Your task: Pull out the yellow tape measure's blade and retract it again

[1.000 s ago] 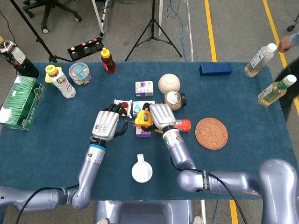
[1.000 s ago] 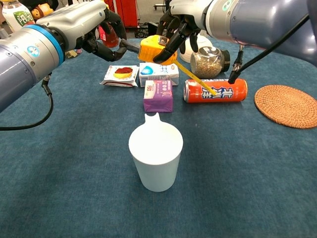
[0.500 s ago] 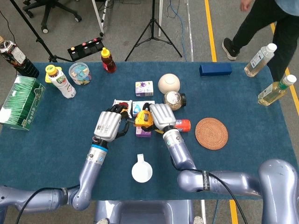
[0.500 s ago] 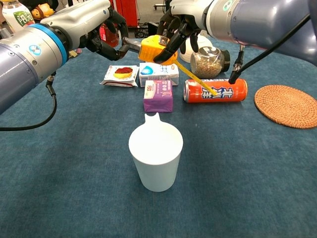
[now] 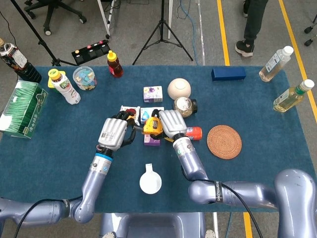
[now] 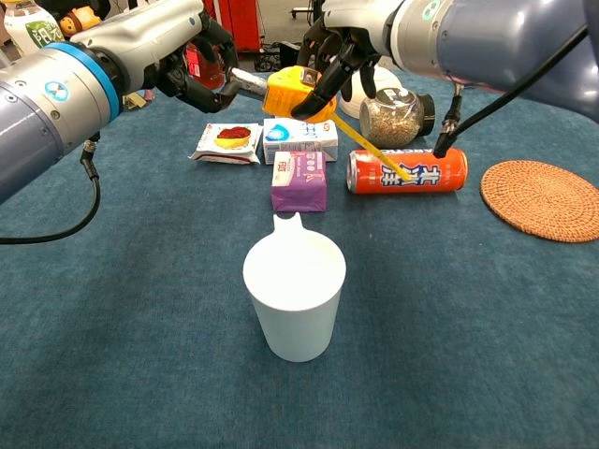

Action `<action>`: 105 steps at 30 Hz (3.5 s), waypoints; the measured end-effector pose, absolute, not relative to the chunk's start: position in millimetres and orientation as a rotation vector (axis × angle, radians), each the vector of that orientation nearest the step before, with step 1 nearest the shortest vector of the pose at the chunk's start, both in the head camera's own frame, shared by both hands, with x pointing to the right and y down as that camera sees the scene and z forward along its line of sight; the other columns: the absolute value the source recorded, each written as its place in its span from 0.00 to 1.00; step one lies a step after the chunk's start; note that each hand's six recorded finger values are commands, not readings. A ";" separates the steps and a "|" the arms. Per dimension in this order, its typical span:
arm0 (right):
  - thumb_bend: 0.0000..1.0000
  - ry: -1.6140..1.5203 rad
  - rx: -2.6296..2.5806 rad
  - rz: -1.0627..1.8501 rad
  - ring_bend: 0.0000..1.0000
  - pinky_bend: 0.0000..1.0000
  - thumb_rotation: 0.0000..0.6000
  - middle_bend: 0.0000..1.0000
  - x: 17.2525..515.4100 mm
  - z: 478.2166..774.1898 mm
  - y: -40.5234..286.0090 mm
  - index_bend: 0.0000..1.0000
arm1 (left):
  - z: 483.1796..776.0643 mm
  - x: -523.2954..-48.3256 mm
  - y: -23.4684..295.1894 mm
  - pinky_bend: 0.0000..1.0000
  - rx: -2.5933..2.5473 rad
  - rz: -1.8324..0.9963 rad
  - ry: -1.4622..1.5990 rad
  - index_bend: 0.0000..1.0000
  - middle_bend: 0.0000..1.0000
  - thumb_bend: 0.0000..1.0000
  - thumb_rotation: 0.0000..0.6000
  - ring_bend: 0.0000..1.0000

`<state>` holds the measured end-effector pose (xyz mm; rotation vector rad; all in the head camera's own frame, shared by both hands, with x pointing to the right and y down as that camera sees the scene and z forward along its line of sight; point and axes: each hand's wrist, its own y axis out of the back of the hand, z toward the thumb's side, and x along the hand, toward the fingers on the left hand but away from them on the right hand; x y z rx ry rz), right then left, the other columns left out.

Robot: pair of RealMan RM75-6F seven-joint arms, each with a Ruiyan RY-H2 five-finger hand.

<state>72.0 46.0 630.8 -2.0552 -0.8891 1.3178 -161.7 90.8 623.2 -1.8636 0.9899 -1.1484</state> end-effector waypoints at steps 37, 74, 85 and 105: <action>0.24 -0.776 -1.991 1.317 0.57 0.66 0.85 0.52 85.6 629.7 49.6 0.53 | 598.0 -252.3 95.1 0.42 -1.779 -1.143 0.831 0.55 0.28 0.50 0.94 0.22; 0.25 -0.722 -1.942 1.350 0.58 0.66 0.85 0.53 111.0 630.5 54.5 0.54 | 578.5 -385.2 89.7 0.41 -1.667 -1.288 0.911 0.55 0.28 0.49 0.93 0.22; 0.25 -0.730 -1.930 1.363 0.58 0.66 0.85 0.53 120.3 628.5 52.9 0.54 | 569.5 -422.7 84.1 0.41 -1.608 -1.338 0.945 0.55 0.28 0.49 0.94 0.22; 0.24 -0.733 -1.932 1.368 0.58 0.66 0.85 0.54 123.1 628.0 53.4 0.55 | 561.8 -454.7 82.3 0.41 -1.558 -1.396 0.983 0.55 0.28 0.48 0.93 0.22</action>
